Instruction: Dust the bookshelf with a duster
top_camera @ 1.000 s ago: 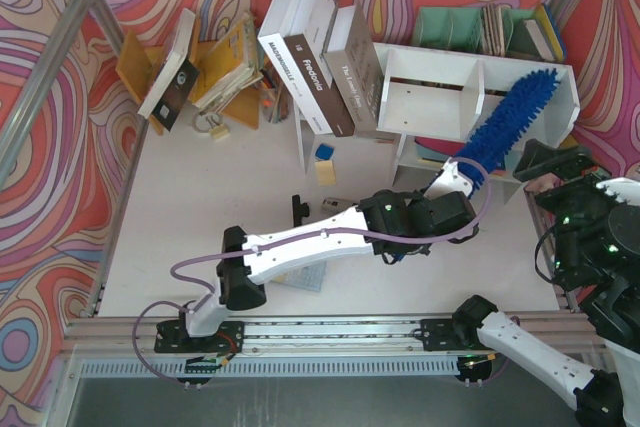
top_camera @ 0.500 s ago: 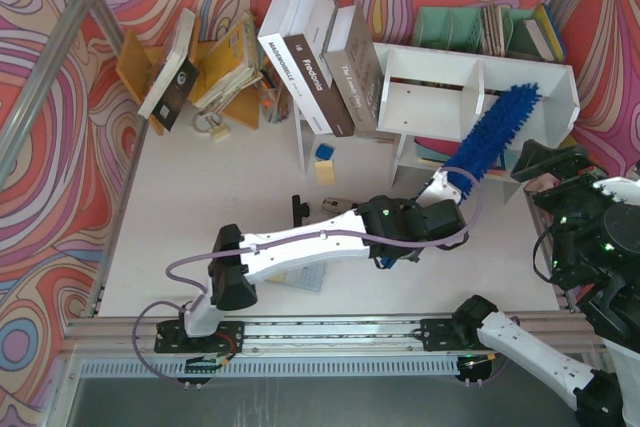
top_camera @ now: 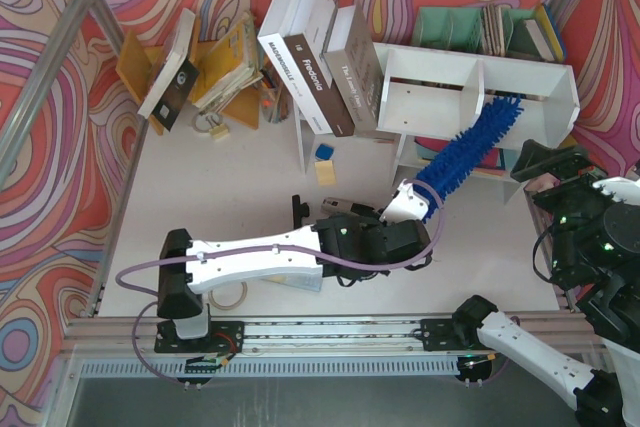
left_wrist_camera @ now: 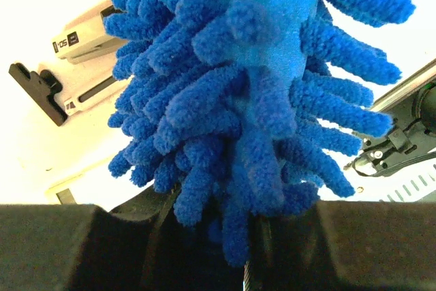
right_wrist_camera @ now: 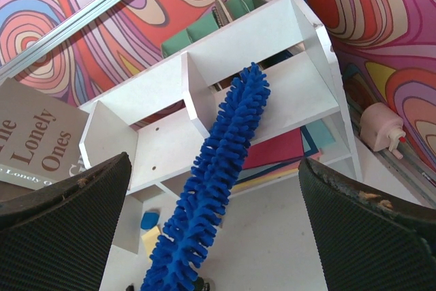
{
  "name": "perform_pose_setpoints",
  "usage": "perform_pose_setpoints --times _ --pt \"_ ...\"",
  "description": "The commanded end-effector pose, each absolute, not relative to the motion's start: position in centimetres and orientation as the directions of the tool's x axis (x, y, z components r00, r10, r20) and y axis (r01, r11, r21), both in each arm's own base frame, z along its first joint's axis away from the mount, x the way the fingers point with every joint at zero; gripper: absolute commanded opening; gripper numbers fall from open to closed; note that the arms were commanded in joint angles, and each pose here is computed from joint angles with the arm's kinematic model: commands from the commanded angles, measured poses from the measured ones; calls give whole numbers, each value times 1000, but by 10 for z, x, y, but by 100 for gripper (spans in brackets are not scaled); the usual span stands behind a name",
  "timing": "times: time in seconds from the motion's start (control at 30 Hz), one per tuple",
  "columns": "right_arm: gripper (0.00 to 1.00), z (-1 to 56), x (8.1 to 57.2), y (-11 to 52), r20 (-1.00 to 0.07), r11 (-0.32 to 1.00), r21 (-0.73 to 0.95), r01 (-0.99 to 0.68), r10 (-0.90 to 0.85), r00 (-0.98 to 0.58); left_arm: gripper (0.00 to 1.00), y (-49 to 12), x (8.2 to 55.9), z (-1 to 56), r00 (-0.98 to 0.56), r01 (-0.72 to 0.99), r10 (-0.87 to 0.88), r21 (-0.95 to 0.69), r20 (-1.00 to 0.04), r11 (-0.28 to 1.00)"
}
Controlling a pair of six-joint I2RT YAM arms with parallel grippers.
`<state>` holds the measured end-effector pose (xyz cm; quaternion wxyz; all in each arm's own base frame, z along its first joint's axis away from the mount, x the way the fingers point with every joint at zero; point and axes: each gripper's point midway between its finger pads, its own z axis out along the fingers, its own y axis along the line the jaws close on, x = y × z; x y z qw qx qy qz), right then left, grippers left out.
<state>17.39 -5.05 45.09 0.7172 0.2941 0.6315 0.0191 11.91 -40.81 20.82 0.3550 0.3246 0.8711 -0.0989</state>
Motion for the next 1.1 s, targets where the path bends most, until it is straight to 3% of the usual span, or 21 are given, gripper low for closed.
perform_pose_setpoints --times 0.0,0.27,0.7,1.07 --pt "99 453 173 -52 -882 813 470 342 417 220 0 -409 129 233 -501 604 404 25 -765 796" --pt "99 453 173 -51 -882 814 470 342 417 218 0 -398 133 246 -478 590 360 11 -801 808" --pt "99 457 176 -47 -875 814 483 322 432 220 0 -466 127 222 -490 665 446 10 -749 747" --pt "99 460 173 -49 -871 813 490 315 436 228 0 -491 128 212 -555 570 294 -98 -778 816"
